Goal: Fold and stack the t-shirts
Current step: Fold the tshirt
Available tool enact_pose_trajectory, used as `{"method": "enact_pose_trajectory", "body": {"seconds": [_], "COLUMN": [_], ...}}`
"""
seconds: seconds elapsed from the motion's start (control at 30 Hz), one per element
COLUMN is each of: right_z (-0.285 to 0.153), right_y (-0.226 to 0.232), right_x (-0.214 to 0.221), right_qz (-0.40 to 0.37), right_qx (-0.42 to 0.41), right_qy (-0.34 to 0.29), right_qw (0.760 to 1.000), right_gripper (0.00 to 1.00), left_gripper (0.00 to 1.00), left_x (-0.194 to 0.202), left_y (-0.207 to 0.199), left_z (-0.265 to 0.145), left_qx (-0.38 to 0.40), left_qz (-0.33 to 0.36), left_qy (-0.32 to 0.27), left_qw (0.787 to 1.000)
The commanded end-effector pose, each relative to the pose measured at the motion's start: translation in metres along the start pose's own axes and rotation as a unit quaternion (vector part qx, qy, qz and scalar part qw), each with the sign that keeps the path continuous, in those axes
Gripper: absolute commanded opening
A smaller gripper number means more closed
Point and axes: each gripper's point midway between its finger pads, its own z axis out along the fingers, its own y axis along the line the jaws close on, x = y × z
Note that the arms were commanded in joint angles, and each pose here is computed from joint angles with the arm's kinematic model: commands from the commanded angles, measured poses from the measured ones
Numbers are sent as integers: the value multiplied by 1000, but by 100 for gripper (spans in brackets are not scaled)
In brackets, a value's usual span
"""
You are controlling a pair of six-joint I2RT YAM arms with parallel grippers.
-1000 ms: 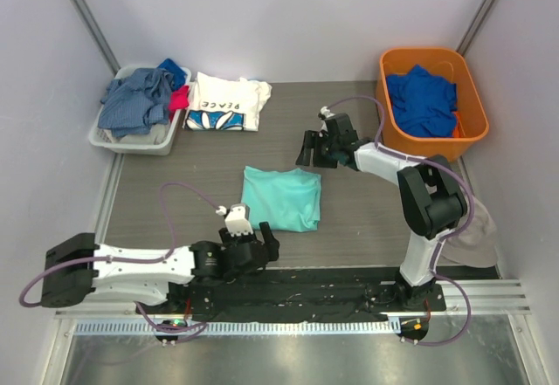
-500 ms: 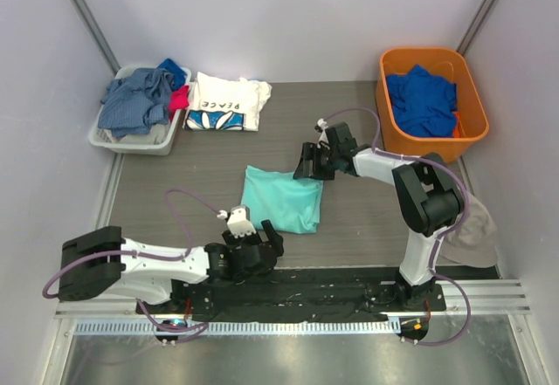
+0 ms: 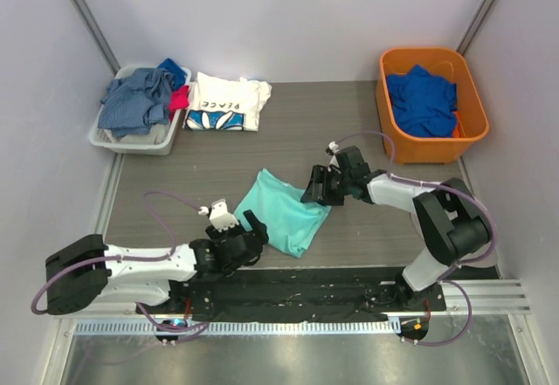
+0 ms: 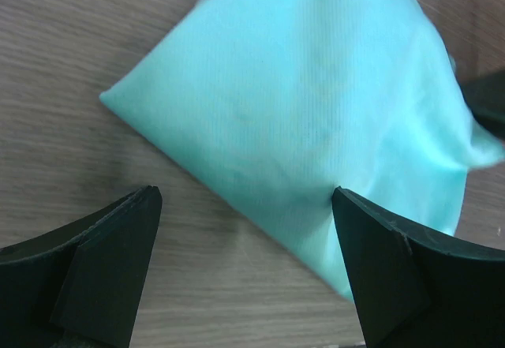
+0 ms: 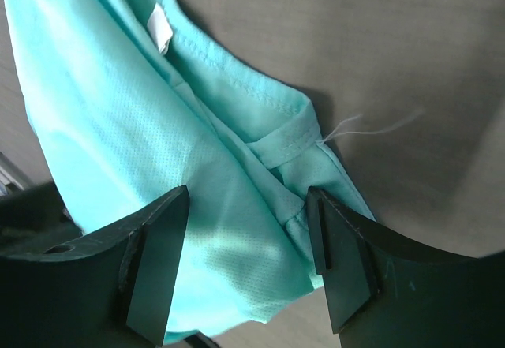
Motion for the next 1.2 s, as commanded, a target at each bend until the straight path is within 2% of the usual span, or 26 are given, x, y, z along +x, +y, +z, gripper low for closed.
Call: {"method": "enact_pose_trajectory", "body": {"seconds": [0.0, 0.17, 0.4, 0.43, 0.5, 0.53, 0.63, 0.67, 0.8, 1.0, 1.17], "right_z": [-15, -31, -53, -59, -67, -75, -96, -111, -127, -102, -81], "right_y": [-6, 5, 16, 21, 20, 25, 18, 16, 21, 20, 46], "right_x": [41, 71, 107, 104, 108, 103, 87, 72, 52, 49, 42], "right_qz": [32, 44, 62, 60, 61, 57, 42, 35, 17, 4, -4], "right_qx": [29, 21, 9, 3, 12, 7, 48, 66, 81, 80, 22], "right_qy": [24, 27, 26, 14, 14, -1, -44, -79, -118, -99, -86], "right_qw": [999, 998, 998, 998, 998, 998, 997, 994, 990, 992, 996], "right_gripper": [70, 70, 70, 70, 70, 70, 70, 71, 71, 71, 70], "left_gripper": [96, 96, 96, 96, 96, 96, 96, 96, 96, 96, 96], "left_x": [-21, -19, -3, -6, -4, -9, -23, -28, -42, -63, -87], "left_y": [-5, -15, -60, -78, -81, -93, -97, -98, -81, -45, -24], "left_z": [15, 34, 68, 71, 80, 82, 84, 82, 68, 31, -2], "left_qx": [2, 2, 24, 37, 28, 37, 33, 33, 15, 0, 13], "left_qz": [-4, 5, 42, 47, 64, 67, 76, 78, 94, 66, 21], "left_qy": [-30, -18, 14, 15, 20, 20, 12, 7, 1, -13, -38], "left_qw": [1000, 1000, 999, 998, 997, 997, 996, 996, 995, 998, 999]}}
